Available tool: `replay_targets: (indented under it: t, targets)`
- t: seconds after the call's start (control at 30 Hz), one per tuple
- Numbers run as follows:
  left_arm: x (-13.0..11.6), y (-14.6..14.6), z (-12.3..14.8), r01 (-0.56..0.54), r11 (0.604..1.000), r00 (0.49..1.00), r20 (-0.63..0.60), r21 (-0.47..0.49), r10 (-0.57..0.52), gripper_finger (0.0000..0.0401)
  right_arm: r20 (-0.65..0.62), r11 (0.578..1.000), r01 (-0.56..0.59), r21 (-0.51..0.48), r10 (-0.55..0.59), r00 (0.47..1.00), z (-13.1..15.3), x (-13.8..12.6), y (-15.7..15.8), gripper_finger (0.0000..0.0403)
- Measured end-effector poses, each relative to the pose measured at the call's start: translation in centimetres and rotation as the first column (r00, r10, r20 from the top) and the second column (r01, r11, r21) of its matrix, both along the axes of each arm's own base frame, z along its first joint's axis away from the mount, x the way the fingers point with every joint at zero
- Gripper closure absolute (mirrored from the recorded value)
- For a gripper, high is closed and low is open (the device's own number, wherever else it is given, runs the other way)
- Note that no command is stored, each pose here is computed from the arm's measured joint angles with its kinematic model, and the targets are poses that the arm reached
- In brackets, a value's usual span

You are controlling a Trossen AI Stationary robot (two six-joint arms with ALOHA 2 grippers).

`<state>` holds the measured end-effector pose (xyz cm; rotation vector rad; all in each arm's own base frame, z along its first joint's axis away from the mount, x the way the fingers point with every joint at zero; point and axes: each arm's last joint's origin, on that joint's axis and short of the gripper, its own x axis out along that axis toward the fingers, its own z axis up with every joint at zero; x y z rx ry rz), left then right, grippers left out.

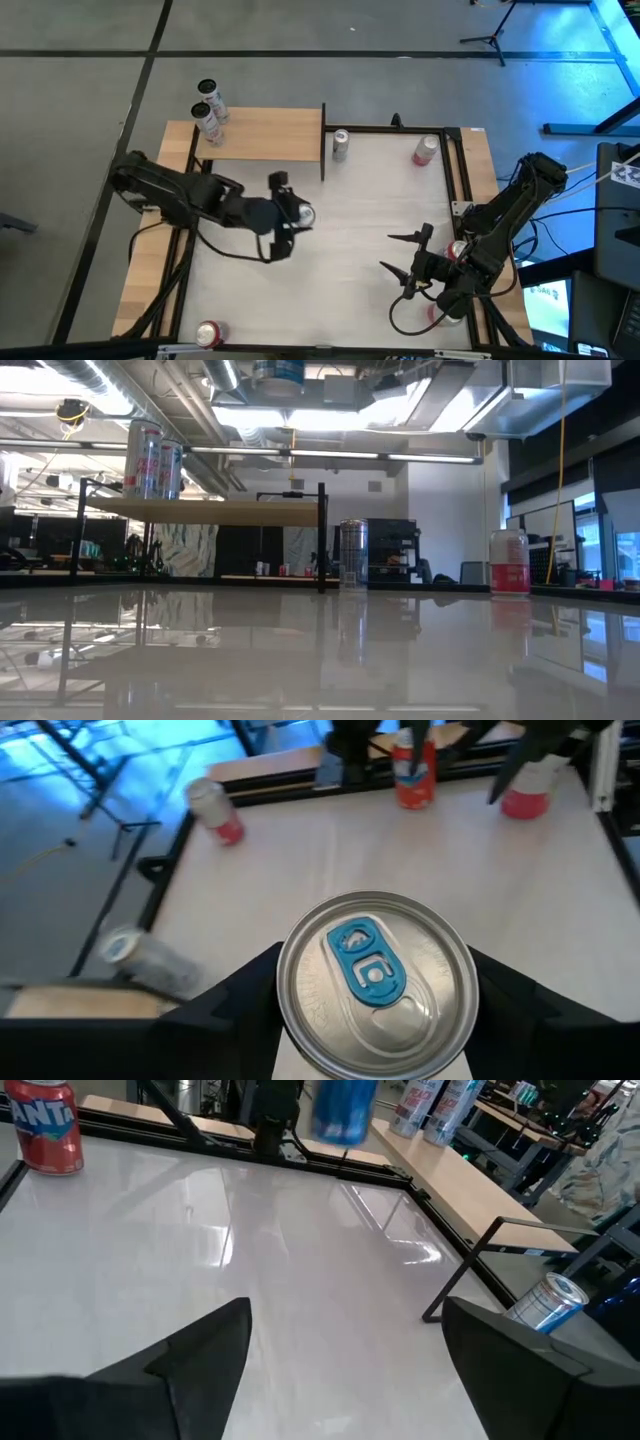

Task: Place canned beverage on shelf
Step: Put the bottom blue soda can on the shelf

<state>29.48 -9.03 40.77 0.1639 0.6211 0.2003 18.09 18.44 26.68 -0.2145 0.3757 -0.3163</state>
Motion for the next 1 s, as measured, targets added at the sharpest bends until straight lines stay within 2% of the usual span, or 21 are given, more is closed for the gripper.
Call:
replay_targets:
  t: [0.13, 0.37, 0.53, 0.73, 0.83, 1.0]
  targets:
    - [-1.8, 1.5, 1.3, -0.050, 0.999, 0.999, 0.021, 0.008, 0.050, 0.0185, -0.011, 1.000, 0.000, -0.014, 0.000, 1.000, -0.1, -0.1, -0.1, 0.0077]
    - [-3.4, 4.5, 2.2, -0.138, 0.990, 0.990, 0.002, -0.008, 0.138, 0.0185, -0.025, 0.996, 0.023, -0.081, -0.025, 0.999, -0.3, -0.3, -0.5, 0.0077]
    - [-3.2, 5.5, 2.0, -0.094, 0.995, 0.995, -0.032, -0.043, 0.093, 0.0185, -0.044, 0.989, 0.065, -0.136, -0.071, 0.996, -0.5, 0.0, -1.4, 0.0077]
    - [-2.2, 5.6, -1.1, -0.030, 0.995, 0.994, -0.104, -0.099, 0.019, 0.0185, -0.127, 0.977, 0.138, -0.163, -0.159, 0.979, -1.4, 1.6, -3.9, 0.0077]
    - [-1.2, 4.9, -3.4, 0.045, 0.984, 0.994, -0.092, -0.173, -0.062, 0.0185, -0.165, 0.966, 0.172, -0.193, -0.205, 0.965, -1.9, 2.3, -5.3, 0.0077]
    - [-0.1, 3.5, -7.9, 0.135, 0.963, 0.986, -0.062, -0.231, -0.153, 0.0185, -0.225, 0.958, 0.200, -0.207, -0.246, 0.943, -2.0, 3.4, -7.2, 0.0077]
